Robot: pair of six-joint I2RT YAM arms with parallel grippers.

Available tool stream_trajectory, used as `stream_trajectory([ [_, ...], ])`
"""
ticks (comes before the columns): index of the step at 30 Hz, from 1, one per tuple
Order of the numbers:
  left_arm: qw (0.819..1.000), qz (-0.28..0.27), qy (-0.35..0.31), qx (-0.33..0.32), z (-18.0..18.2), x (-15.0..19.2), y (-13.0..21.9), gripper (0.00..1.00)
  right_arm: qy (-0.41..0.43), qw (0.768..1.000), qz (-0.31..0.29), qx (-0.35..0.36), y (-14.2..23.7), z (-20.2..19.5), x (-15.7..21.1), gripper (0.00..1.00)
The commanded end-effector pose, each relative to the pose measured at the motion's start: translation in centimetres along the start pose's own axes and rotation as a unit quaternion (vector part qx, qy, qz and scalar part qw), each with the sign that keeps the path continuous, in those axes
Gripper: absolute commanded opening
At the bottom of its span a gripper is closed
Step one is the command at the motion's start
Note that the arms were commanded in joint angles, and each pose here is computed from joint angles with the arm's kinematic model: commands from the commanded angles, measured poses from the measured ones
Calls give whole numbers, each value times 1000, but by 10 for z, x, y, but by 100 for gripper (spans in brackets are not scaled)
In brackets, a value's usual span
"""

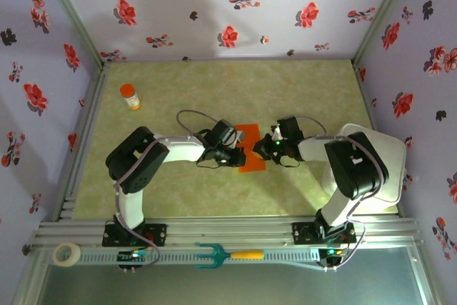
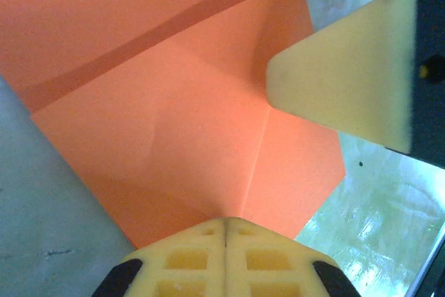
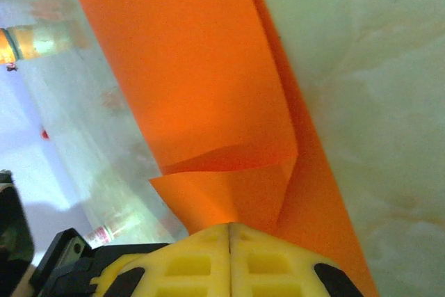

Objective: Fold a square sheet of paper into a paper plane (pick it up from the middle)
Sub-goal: Fold the triangle a second time at the center of the table.

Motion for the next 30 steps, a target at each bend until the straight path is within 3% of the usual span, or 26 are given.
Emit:
stream_trajectory([
  [1,996,49,35,-70,30,25,-5,0,17,999,22,-16,-2,11,8,7],
  [5,996,47,34,-69,29,24,-6,0,26,999,35,-15,-9,11,19,7],
  [11,996,46,33,-69,29,24,-5,0,14,997,51,56,-19,-17,22,6],
  [22,995,52,36,-75,35,28,-6,0,-17,998,-3,54,-2,-22,-14,6],
  [30,995,55,38,-74,36,29,-7,0,-28,994,-39,98,12,-30,-32,6],
])
Point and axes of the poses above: each hand's point on the last joint's axis, 136 mm out from that joint toward the fingers, its own y axis back along the fingers, its own z axis along the line the jaws close on, x = y × z, the point moved 9 cm from there along y, back along the fingers, and after that the axes turned 1 degree about y, right-handed, at the moved point
